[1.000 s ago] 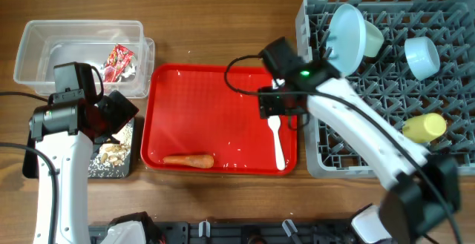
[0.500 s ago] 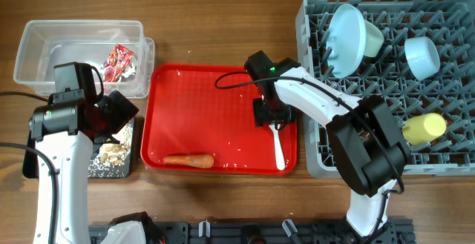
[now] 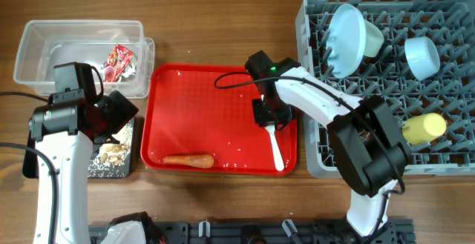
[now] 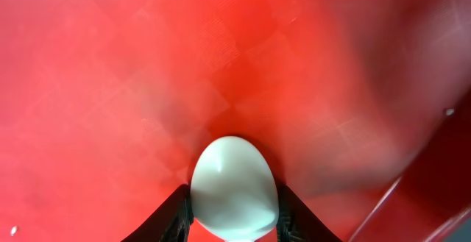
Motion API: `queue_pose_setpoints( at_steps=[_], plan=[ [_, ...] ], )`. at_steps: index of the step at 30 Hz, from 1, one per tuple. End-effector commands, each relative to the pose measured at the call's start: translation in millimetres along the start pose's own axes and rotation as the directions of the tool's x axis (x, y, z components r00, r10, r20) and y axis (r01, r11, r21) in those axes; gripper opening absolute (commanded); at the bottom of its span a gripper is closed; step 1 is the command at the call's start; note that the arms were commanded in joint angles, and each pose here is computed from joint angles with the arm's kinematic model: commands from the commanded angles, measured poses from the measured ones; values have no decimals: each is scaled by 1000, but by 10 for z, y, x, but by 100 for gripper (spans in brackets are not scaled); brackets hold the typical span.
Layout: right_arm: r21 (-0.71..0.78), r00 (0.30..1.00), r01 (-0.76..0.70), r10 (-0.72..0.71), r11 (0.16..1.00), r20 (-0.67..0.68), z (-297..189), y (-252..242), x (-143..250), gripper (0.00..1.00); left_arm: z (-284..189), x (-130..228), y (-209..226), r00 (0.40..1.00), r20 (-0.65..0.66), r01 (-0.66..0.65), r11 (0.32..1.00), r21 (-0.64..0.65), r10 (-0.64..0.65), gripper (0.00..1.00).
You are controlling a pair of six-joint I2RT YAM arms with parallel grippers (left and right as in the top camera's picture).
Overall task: Sort waste into correct bins and load items into the dishwasher rack
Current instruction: 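Carry the white spoon into the rack and release it, then grasp the orange carrot on the red tray with the left gripper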
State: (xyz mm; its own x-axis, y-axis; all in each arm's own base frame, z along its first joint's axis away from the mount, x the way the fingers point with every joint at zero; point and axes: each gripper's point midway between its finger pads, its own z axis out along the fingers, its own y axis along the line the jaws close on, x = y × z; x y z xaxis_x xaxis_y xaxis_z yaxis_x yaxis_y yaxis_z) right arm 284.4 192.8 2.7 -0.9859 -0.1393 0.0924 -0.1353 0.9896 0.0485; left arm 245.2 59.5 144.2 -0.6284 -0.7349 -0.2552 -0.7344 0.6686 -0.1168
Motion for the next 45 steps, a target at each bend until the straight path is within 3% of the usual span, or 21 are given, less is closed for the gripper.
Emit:
queue_pose_setpoints(
  at_steps=[1,6,9,13,20,21,23,24,25,27,30,35,39,45],
  plan=[
    [-71,989,40,-30,997,144,-591,13,-175,28,-33,-13,4,1000,10,18,1000,8,-18,100],
    [-12,882,12,-5,1000,472,-1694,-638,-374,25,-33,3,-20,1000,1,18,1000,22,-18,100],
    [3,825,-38,30,999,565,-2059,-1071,-362,25,-36,48,-83,1000,-26,19,998,58,-17,100],
    [4,850,-123,103,992,517,-1941,-1457,-305,25,-39,146,-207,997,-76,12,993,119,-3,100],
    [-23,928,-81,84,996,363,-1307,-1379,-327,27,93,617,-391,978,-192,101,990,100,-80,100],
    [-29,931,-80,85,996,356,-1271,-1369,-344,35,145,714,-376,968,-215,147,986,72,-129,100],
    [-38,934,-77,85,996,348,-1236,-1352,-357,41,228,860,-341,949,-244,212,977,27,-199,100],
    [-43,934,-74,85,996,347,-1235,-1342,-356,53,269,923,-332,943,-252,226,974,12,-216,100],
    [-49,934,-72,84,996,347,-1238,-1332,-356,62,311,979,-348,943,-259,220,975,15,-209,100],
    [-52,935,-72,86,996,345,-1238,-1326,-349,68,368,1092,-406,945,-274,194,980,31,-179,100],
    [-68,929,-64,85,996,361,-1358,-1294,-278,69,413,1270,-491,940,-301,178,983,42,-157,100],
    [-90,856,-24,67,996,512,-1924,-1231,-116,69,526,1611,-832,935,-327,164,984,66,-134,100],
    [-83,867,-15,54,996,496,-1893,-1232,-77,69,677,1913,-832,913,-357,193,980,-50,-198,100],
    [-78,870,-15,52,997,491,-1882,-1239,-67,69,782,1919,-807,915,-328,214,972,-95,-234,100]
  ],
)
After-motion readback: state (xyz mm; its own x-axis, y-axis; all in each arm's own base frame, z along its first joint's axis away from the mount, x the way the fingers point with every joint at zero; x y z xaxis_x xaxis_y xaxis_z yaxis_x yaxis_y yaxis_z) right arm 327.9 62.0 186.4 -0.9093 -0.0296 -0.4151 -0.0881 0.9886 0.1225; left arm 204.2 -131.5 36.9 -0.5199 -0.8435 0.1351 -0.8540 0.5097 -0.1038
